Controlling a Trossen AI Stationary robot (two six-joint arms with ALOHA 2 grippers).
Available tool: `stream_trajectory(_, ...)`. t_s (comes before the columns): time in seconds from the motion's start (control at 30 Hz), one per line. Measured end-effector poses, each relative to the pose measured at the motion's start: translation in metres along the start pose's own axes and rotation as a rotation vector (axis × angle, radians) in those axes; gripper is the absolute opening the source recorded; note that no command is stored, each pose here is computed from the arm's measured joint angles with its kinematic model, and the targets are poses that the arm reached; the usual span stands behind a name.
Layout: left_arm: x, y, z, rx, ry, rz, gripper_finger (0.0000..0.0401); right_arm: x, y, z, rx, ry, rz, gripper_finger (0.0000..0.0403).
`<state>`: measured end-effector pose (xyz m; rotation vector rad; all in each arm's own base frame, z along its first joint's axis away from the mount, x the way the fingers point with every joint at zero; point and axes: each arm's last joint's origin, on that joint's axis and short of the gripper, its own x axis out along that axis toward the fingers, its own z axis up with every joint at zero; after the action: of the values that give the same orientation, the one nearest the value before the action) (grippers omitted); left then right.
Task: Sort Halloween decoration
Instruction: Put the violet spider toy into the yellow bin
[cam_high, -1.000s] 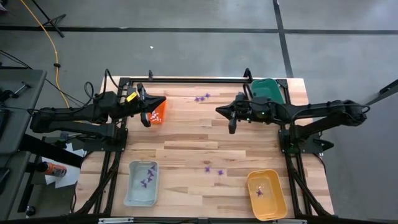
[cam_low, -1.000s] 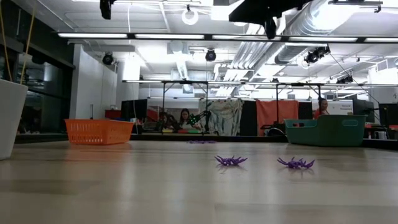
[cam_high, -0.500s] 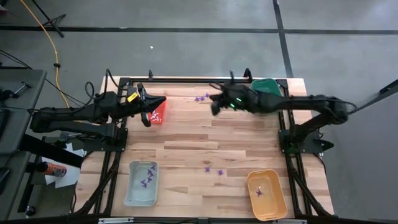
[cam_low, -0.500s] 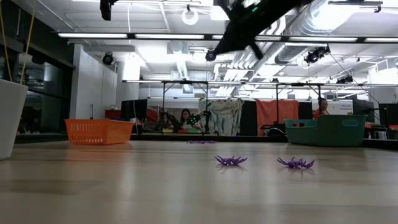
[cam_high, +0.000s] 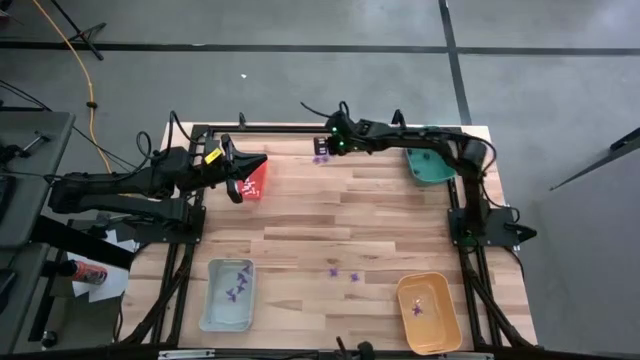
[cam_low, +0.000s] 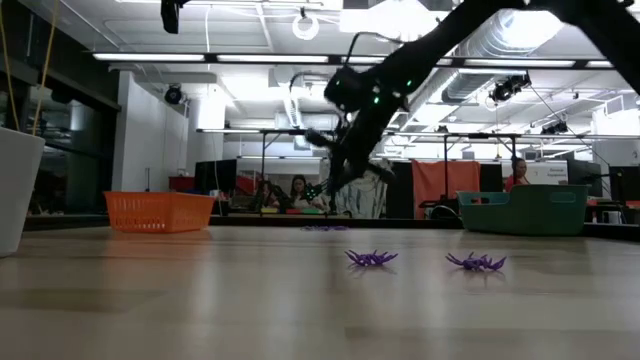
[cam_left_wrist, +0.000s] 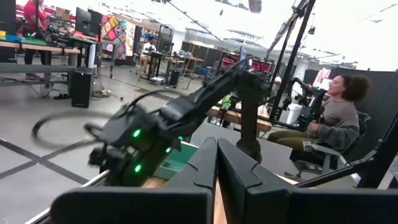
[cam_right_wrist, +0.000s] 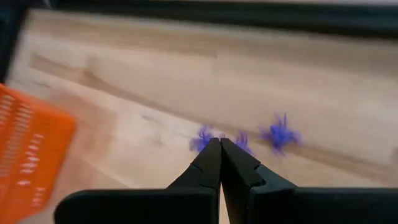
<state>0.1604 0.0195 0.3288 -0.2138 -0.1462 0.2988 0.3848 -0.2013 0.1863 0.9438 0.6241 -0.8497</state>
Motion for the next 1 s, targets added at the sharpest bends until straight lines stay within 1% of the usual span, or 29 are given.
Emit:
stream_trajectory(0.13, 0.0, 0.0, 0.0, -0.001, 0.0, 0.0, 0.0003, 0.018, -0.005, -0.001, 0.018, 0.06, -0.043, 0.0)
stream_trajectory(0.37, 0.0, 0.0, 0.0, -0.001, 0.0, 0.0, 0.0003, 0.03, -0.016, 0.0, 0.037, 0.062, -0.113, 0.0)
stream_trajectory(0.5, 0.0, 0.0, 0.0, -0.002, 0.0, 0.0, 0.0003, 0.039, -0.026, -0.001, 0.053, 0.091, -0.16, 0.0)
stream_trajectory(0.63, 0.0, 0.0, 0.0, -0.002, 0.0, 0.0, 0.0003, 0.046, -0.032, 0.0, 0.091, 0.099, -0.162, 0.0)
stream_trajectory(0.7, 0.0, 0.0, 0.0, -0.002, 0.0, 0.0, 0.0003, 0.046, -0.031, 0.001, 0.089, 0.091, -0.154, 0.0)
stream_trajectory(0.77, 0.0, 0.0, 0.0, -0.002, 0.0, 0.0, 0.0003, 0.046, -0.031, 0.0, 0.075, 0.112, -0.145, 0.0)
stream_trajectory(0.83, 0.0, 0.0, 0.0, -0.002, 0.001, 0.0, 0.0003, 0.045, -0.034, -0.003, 0.042, 0.154, -0.166, 0.0)
stream_trajectory(1.0, 0.0, 0.0, -0.001, 0.001, 0.007, 0.001, 0.0003, 0.038, -0.036, -0.015, -0.114, 0.272, -0.226, 0.0)
